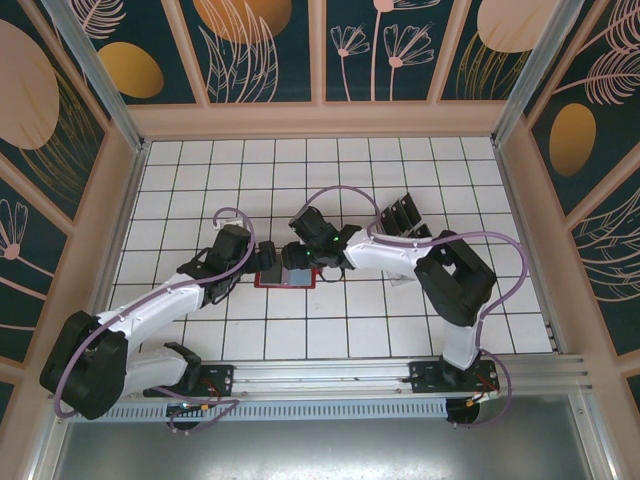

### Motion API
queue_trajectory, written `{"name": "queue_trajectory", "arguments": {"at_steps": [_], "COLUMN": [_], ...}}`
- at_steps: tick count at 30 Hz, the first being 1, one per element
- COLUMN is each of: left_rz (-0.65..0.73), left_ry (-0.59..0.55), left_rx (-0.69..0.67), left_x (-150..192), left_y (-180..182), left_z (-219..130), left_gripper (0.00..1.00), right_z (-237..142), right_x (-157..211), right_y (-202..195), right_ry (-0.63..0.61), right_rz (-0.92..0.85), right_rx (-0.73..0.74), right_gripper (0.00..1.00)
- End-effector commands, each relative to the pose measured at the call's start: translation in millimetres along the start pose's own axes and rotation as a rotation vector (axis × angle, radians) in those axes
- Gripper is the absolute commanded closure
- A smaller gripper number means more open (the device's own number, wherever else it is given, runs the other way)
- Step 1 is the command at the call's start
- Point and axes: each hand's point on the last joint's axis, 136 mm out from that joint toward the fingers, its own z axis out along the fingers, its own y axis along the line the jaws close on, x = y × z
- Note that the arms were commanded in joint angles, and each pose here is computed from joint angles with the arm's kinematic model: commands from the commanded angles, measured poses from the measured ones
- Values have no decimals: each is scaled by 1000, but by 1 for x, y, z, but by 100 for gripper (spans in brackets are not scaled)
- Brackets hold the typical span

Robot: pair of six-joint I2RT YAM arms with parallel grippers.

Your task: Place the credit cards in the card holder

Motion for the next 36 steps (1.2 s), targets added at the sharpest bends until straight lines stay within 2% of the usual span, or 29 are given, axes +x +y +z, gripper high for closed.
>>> {"name": "queue_trajectory", "arguments": {"at_steps": [1, 6, 17, 36], "left_rz": [-5, -5, 11, 23], "left_ry": [-13, -16, 2, 44], "left_rx": [7, 11, 32, 73], "left_x": [-5, -4, -1, 15], "left_y": [-3, -2, -5, -7], "left_z": [-2, -5, -5, -5], "left_gripper": [2, 2, 1, 1], "right_z": [-2, 13, 26, 40], "right_x": [-8, -4, -7, 9], "right_y": [3, 1, -40, -34], "right_ry": [-27, -14, -8, 46], "right_rz": [30, 39, 61, 48], "right_rx": [13, 29, 119, 76], "right_gripper": [50, 50, 50, 53]}}
